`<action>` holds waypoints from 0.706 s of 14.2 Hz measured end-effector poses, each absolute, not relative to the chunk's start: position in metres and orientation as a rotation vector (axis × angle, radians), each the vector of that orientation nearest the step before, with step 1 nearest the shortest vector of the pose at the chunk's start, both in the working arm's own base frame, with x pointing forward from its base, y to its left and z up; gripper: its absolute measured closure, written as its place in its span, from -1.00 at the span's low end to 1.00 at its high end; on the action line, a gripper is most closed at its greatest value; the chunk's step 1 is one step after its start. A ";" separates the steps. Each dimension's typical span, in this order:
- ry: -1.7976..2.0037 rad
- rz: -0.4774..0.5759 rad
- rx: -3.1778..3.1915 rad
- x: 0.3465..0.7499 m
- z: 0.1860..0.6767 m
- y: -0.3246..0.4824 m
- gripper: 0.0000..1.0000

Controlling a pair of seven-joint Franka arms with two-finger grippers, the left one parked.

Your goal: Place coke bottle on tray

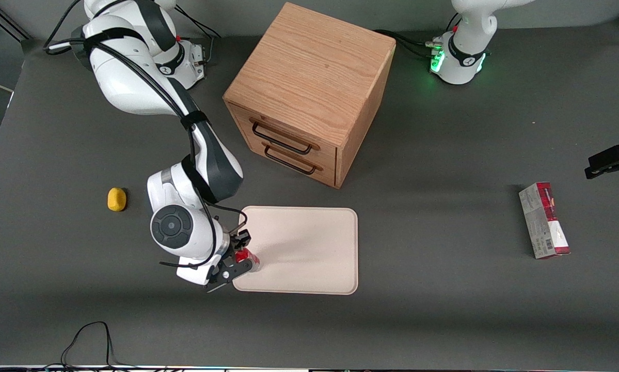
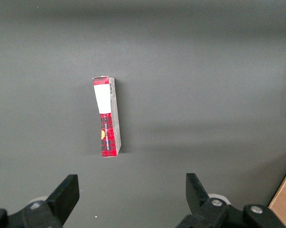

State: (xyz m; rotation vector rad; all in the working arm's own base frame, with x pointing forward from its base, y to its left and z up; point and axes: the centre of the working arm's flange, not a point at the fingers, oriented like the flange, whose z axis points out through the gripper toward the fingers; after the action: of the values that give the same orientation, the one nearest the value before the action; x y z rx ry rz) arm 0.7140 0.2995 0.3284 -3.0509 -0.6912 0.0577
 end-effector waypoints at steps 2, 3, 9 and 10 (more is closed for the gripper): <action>-0.691 0.047 -3.051 0.715 0.328 0.300 0.13; -0.690 0.037 -3.051 0.716 0.331 0.300 -0.09; -0.724 0.007 -3.110 0.705 0.417 0.291 -1.00; -0.730 -0.012 -3.127 0.698 0.448 0.286 -1.00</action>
State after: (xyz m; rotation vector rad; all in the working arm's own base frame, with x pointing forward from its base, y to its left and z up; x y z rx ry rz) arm 0.6977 0.2864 0.4484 -3.1268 -0.7296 -0.0120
